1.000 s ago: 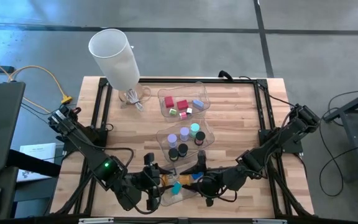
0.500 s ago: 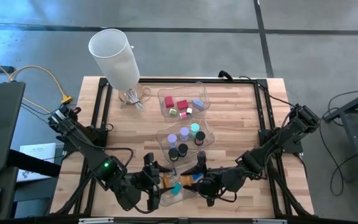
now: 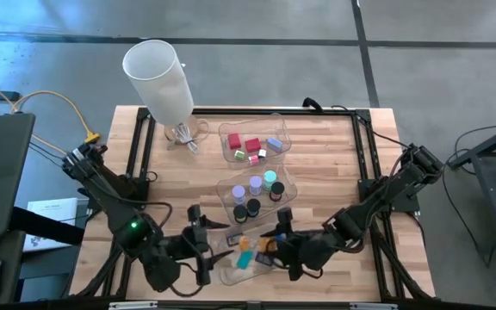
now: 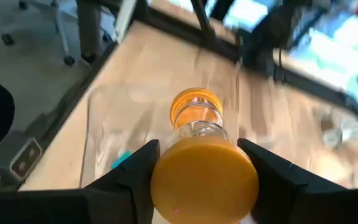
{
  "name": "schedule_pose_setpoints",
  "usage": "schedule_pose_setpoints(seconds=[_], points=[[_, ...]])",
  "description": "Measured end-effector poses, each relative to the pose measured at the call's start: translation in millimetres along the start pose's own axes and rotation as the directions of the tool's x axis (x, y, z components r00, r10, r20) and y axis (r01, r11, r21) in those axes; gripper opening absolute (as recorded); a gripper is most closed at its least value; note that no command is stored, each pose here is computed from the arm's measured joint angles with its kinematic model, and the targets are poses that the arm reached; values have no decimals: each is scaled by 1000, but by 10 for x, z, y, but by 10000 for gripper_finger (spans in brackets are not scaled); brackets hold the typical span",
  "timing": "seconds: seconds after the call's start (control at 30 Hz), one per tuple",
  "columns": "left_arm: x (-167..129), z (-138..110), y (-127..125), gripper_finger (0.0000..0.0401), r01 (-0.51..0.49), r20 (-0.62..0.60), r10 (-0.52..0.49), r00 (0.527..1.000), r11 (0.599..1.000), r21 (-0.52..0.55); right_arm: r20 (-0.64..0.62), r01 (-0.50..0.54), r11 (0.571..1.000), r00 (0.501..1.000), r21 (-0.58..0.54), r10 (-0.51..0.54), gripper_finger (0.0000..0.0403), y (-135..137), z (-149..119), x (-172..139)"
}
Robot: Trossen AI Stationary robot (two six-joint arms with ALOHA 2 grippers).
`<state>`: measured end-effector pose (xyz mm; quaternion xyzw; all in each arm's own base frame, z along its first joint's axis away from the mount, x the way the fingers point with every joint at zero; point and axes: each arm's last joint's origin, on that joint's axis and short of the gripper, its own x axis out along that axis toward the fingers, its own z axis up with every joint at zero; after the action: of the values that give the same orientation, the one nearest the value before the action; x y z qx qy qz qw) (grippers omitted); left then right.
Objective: Pick & Place Office items
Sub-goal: Put the yellow hourglass into the middle transparent bin
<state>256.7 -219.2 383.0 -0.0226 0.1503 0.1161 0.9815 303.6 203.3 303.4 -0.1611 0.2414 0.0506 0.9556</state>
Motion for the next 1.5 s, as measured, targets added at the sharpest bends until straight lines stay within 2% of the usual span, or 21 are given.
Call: schedule_pose_setpoints(seconds=[0.17,0.33,0.53,0.67,0.83,1.1,1.2,1.27,1.43,1.5], points=[[-128,-20,166,281,-12,-78,12,997,1000,0,-153,41,995,988,93,-26,184,-92,-130,13],[-213,-97,325,281,-53,-178,54,983,999,8,-301,119,977,952,178,-61,184,-316,-125,-32],[-245,-191,418,281,-115,-252,116,961,993,19,-438,103,951,898,293,37,184,-658,-93,-60],[-273,-250,488,281,-166,-295,167,941,986,31,-478,102,942,875,320,68,184,-864,-136,-8],[-285,-309,537,281,-210,-322,208,924,977,30,-530,107,944,844,312,80,184,-1060,-213,29],[-310,-328,528,282,-210,-323,208,923,977,31,-553,77,955,828,285,98,184,-1201,-260,159],[-328,-333,515,282,-203,-322,202,925,979,32,-598,72,963,795,258,101,184,-1202,-259,243],[-329,-333,514,282,-202,-322,202,925,979,32,-601,63,968,793,243,100,184,-1212,-199,316],[-345,-339,502,282,-197,-321,197,926,980,31,-680,67,978,728,198,88,184,-1179,-163,481],[-351,-342,497,282,-195,-320,194,927,980,31,-693,82,980,718,181,68,185,-1189,-142,496]])
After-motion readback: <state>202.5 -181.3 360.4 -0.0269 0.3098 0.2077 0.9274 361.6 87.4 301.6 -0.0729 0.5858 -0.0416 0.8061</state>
